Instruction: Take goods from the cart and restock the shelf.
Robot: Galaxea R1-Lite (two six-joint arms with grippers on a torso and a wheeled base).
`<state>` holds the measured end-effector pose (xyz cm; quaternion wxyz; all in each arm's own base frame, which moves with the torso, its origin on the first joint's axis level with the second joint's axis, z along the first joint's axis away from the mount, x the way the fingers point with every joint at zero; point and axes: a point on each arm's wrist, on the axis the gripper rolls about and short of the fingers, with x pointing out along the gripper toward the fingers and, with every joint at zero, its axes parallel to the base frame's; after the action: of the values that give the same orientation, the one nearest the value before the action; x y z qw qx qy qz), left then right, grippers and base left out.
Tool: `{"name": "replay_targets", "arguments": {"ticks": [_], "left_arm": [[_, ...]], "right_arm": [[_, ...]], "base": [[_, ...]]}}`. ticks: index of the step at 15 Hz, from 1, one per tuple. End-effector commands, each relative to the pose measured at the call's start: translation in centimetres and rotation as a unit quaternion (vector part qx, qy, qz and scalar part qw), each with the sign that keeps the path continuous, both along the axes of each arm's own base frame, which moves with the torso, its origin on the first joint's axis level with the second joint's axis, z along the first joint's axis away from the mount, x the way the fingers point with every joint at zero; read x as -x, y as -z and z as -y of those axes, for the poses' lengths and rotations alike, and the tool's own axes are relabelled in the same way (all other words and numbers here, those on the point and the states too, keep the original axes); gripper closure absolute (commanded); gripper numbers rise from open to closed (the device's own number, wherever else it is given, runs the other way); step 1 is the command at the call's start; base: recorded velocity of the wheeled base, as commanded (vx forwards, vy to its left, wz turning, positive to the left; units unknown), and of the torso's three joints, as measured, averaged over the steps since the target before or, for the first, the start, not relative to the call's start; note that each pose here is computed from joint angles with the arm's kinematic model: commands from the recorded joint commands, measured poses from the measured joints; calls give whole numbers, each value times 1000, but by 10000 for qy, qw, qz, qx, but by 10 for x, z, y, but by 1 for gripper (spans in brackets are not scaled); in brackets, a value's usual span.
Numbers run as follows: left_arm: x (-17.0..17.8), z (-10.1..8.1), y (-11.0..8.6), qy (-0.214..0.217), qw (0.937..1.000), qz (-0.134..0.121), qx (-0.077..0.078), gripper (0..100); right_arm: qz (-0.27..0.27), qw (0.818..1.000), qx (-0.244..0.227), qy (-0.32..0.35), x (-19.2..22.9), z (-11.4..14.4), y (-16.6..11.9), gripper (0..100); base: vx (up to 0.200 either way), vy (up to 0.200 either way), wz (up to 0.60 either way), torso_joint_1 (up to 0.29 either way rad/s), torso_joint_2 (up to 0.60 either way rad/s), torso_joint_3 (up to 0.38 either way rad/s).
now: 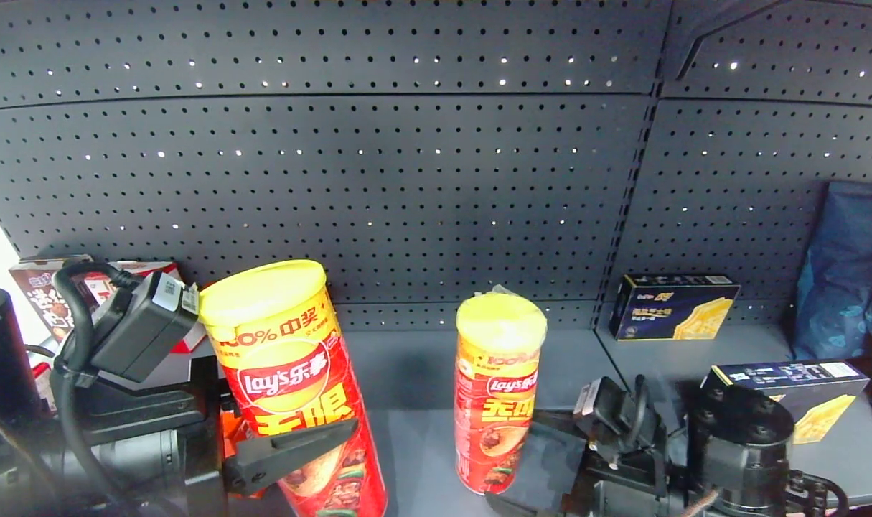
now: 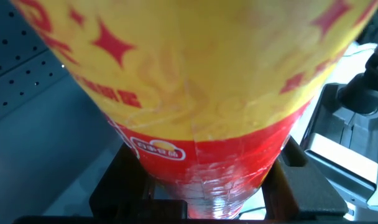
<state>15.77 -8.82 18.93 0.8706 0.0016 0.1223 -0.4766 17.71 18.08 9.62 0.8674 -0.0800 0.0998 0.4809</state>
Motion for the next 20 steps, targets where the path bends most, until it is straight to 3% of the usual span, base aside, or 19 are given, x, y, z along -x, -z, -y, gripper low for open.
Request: {"name": "replay_targets", "arguments": {"ticks": [1,15,20], "left_arm": [[0,0,0,3,10000,-5,-2,100],[0,0,1,-12,10000,-11,-7,100],[0,0,2,-20,10000,-31,-19,100]], "right_arm": [[193,9997,-161,6,21,21,-16,0],[147,9990,45,429,-25,-22,1,0],[166,9994,29,306,-19,-27,0,0]], "base": [[0,0,0,0,0,0],[0,0,0,0,0,0],[0,0,0,0,0,0]]}}
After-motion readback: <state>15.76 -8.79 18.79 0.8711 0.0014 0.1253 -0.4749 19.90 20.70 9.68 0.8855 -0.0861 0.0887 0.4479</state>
